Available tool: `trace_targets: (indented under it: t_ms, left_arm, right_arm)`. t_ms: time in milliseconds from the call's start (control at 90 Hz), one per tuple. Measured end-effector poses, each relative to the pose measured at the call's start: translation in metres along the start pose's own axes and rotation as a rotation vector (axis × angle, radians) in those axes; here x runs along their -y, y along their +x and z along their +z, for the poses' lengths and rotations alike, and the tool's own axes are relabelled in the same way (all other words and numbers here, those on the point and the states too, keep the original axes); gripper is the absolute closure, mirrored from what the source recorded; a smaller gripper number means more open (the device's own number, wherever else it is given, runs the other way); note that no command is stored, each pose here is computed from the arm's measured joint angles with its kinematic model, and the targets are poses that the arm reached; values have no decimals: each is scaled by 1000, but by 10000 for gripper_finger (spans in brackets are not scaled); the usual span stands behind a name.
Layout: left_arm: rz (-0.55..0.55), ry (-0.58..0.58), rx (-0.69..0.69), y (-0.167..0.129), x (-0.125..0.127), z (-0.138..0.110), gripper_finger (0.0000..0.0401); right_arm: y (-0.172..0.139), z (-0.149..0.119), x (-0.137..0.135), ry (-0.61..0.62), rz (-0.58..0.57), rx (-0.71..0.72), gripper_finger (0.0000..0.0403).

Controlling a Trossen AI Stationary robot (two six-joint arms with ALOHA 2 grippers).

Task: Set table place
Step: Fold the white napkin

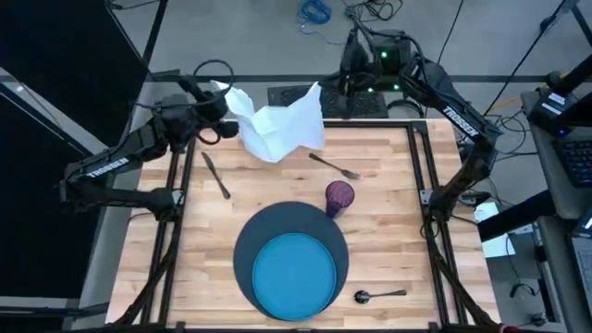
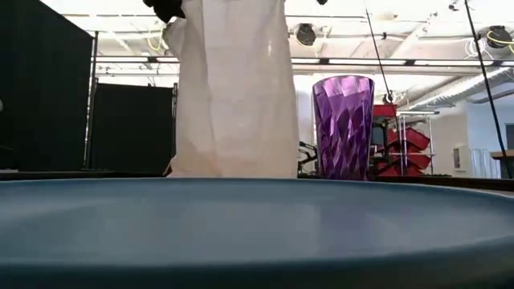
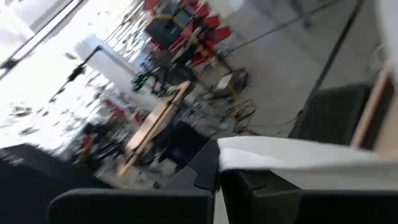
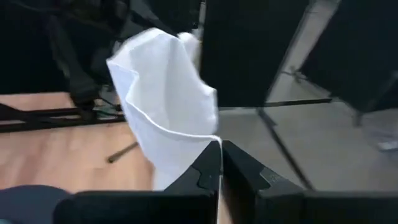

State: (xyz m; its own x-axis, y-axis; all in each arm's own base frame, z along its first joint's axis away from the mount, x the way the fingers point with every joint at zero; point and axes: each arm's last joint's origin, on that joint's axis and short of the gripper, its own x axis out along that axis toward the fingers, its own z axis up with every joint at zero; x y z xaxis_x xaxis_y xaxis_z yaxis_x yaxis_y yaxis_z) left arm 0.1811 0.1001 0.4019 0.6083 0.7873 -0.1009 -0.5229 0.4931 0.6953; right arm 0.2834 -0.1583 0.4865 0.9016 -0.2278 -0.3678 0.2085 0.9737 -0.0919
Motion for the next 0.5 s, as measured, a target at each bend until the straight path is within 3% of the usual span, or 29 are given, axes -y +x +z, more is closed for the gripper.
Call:
trace_targets:
  t_ms: [311,500]
  left_arm:
    - [-188,14,33,23,32,5,401]
    - [-389,34,106,32,54,7,401]
  right_arm:
    - [51,-16,-7,-19,66,-91,403]
    - [68,-19,-8,-35,76,-89,403]
